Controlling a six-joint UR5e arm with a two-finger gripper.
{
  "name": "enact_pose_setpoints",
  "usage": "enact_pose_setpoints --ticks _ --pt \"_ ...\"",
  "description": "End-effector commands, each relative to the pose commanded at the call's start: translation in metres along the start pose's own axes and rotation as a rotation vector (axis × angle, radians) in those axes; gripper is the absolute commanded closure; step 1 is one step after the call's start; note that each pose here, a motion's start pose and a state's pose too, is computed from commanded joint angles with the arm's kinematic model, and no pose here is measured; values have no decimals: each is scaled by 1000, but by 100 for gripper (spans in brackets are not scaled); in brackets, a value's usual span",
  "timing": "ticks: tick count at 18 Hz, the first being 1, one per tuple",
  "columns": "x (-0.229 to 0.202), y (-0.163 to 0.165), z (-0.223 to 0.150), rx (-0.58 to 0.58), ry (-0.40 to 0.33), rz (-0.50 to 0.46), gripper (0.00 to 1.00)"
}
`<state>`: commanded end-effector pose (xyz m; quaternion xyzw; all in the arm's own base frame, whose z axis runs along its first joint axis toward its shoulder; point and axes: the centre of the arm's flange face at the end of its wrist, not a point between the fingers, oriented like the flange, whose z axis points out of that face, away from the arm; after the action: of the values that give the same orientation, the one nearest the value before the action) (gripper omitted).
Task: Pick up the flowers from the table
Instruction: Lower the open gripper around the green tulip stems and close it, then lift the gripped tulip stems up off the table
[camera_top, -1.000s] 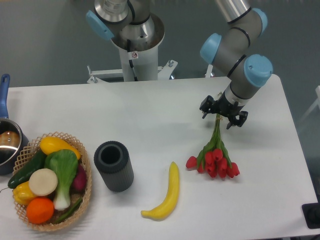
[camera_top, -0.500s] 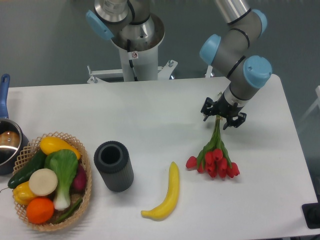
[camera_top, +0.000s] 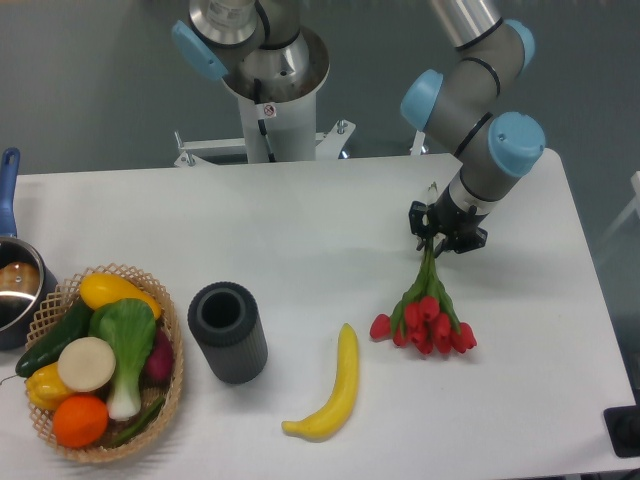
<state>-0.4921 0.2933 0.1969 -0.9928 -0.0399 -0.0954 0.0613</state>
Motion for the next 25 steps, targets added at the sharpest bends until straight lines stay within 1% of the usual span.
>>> enact_pose_setpoints --ticks 4,7,10,14,16,18,22,25 --pt "-2 -2 -13 28 -12 -2 74" --pt "-2 -3 -15 44 -12 -3 74" --pt "1 -4 -29 54 -34 2 74" --pt "14 -11 -65 113 -79 12 75" --pt "17 -12 -74 120 -94 16 75" --pt "19 -13 -80 127 -103 18 75" --pt "25 -15 -97 188 -105 19 75" --pt "28 -15 -104 191 -110 19 77"
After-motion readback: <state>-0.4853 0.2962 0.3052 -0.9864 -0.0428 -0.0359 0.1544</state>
